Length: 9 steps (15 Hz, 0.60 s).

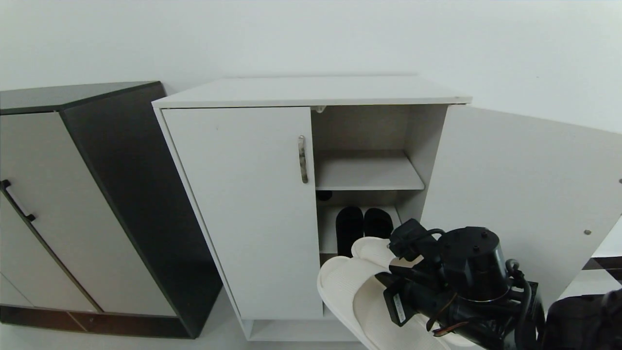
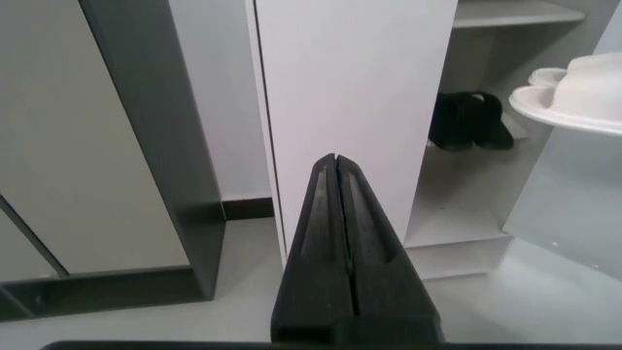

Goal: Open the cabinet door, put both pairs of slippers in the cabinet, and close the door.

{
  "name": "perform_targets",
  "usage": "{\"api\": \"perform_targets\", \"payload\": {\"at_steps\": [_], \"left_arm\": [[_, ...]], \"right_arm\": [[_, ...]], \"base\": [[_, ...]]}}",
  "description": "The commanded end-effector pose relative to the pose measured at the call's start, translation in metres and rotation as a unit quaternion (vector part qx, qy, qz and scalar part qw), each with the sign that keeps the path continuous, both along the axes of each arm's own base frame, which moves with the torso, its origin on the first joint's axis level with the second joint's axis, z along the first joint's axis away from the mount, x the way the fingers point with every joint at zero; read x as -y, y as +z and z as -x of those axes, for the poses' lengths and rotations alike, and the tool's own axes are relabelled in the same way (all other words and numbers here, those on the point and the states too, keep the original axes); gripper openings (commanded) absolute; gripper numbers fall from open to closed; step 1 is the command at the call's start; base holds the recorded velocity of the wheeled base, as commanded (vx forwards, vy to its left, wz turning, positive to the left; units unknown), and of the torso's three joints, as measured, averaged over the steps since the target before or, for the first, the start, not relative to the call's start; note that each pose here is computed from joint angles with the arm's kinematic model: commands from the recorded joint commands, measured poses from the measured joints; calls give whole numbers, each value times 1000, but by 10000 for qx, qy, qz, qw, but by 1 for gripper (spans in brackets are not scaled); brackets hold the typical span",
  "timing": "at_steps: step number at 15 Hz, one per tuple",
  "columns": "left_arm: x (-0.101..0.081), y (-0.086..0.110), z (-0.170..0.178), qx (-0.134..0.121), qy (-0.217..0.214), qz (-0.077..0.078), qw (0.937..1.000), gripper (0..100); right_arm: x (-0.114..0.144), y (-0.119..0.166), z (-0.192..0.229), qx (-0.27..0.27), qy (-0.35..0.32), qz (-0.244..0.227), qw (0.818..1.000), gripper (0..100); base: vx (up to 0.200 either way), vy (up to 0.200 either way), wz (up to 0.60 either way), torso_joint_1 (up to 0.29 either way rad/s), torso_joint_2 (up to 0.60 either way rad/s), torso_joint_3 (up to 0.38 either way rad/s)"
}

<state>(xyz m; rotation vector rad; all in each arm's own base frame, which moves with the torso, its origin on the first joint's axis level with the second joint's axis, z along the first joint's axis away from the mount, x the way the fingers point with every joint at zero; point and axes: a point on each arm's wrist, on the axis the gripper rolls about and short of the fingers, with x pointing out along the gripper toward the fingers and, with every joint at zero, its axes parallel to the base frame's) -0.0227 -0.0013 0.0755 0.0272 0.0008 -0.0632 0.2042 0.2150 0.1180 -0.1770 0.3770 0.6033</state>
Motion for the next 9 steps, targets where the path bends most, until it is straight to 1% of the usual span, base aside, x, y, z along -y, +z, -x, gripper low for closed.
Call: {"api": "perform_targets", "payload": {"at_steps": [1,2,3,7,9], "left_arm": [[0,0,0,1,1,-10,10000,0],[0,0,0,1,1,-10,10000,0],[0,0,0,1,1,-2,10000,0],[0,0,0,1,1,-2,10000,0],[0,0,0,1,1,-2,10000,0]], "right_arm": [[-2,-6,-2,-6,-1,16,10000,0],[-3,-8,-3,-21,-4,22,10000,0],[-3,-7,-3,-10,-12,11,10000,0],[-5,-12,-5,-49,-23,71,10000,0],[-6,-10,-9,112,-355,183,9991,0]], "base": [[0,0,0,-32,427,388],[0,0,0,-12,413,373],[0,0,0,2,144,110],[0,0,0,0,0,0],[0,0,0,-13,11,31]]}}
